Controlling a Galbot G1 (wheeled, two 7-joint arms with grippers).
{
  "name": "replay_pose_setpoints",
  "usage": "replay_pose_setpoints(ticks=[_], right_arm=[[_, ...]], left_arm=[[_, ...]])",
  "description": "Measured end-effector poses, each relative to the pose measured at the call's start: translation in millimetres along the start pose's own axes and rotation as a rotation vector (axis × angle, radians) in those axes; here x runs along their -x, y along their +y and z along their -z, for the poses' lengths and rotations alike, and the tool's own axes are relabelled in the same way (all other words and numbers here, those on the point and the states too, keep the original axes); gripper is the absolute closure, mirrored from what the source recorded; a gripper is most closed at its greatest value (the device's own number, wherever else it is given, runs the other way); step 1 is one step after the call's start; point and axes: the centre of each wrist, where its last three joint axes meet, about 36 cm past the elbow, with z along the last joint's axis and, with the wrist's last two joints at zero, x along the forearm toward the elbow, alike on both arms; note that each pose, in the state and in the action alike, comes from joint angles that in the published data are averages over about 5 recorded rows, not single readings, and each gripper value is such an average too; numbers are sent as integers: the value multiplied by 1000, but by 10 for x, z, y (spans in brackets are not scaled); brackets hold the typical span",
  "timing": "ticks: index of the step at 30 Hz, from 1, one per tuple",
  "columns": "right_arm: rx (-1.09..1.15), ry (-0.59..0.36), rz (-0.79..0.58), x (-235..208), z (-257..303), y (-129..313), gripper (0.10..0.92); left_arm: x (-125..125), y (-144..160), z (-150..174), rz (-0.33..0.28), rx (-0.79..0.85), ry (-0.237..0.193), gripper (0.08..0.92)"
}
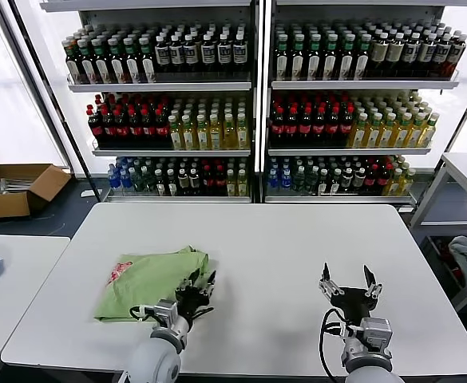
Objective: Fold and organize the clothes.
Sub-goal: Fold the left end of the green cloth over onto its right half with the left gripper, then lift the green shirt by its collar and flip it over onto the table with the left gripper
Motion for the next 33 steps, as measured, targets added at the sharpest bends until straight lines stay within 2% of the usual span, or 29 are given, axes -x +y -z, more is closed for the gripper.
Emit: replay_pose_setpoints(ticks=[3,8,11,14,19,23,27,33], right_arm=[[-2,1,8,26,-10,17,200],[-4,2,24,67,-20,50,200],[-6,2,34,89,-18,65,200],[-10,2,41,118,-11,71,200],[-10,0,51,160,11,81,200],[-9,1,56,166,22,94,200],[-11,0,57,171,32,93,200],[-11,1,58,158,29,100,200]], left_arm=[[-70,-41,116,-32,-77,-25,426],[-249,47,467,-47,-150,-115,279],[-360,246,607,-5,-135,-158,209],[-465,532,660,69,-85,-176,181],[-631,1040,614,196,1,-163,177],[-709,1326,510,260,29,-130,177],[-752,1504,421,295,35,-95,177],[-752,1633,309,299,15,-43,177]])
